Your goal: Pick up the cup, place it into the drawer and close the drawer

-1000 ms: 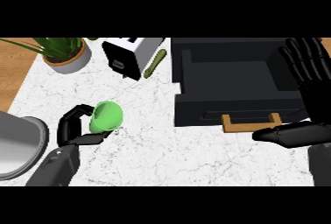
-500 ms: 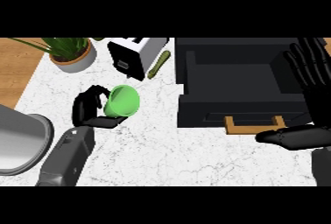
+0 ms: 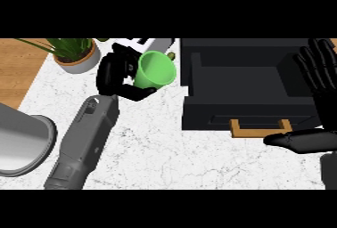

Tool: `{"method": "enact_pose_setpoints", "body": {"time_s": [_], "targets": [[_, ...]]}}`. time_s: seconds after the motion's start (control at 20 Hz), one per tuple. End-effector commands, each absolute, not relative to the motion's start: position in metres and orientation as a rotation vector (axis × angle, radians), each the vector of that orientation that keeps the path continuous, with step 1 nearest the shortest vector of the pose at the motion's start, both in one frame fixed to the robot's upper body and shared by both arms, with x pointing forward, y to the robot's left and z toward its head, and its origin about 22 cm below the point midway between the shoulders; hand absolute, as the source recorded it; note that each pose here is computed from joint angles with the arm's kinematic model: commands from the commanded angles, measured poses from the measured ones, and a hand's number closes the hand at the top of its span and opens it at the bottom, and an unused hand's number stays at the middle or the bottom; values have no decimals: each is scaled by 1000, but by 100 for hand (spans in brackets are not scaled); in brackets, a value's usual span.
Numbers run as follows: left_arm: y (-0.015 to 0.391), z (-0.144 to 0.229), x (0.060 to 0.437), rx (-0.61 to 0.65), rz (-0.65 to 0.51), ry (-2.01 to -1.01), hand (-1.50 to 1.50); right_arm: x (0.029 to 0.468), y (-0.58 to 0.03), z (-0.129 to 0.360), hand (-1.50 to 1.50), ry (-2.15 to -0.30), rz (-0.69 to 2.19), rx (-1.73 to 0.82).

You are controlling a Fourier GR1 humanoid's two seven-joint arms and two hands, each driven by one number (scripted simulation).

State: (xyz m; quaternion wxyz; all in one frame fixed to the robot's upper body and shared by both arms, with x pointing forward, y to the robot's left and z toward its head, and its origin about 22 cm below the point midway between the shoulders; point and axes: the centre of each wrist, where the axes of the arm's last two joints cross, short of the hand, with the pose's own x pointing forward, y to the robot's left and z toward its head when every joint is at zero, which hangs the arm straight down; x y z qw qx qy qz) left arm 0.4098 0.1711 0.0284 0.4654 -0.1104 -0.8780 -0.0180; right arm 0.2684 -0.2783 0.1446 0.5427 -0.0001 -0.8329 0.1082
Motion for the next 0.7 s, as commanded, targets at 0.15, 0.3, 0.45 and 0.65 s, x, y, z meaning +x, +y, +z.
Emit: {"method": "enact_pose_setpoints", "body": {"time_s": [0.15, 0.3, 0.45, 0.65], "targets": [[117, 111, 424, -278, -100, -2152, 150, 268, -271, 150, -150, -1966, 260, 6], [85, 150, 427, -248, -150, -2152, 150, 264, -284, 142, -150, -1974, 253, 0], [62, 165, 436, -185, -159, -2107, 150, 286, -267, 143, -150, -2014, 240, -14], [44, 182, 441, -137, -220, -1992, 150, 272, -273, 151, -150, -1994, 254, -14]]}}
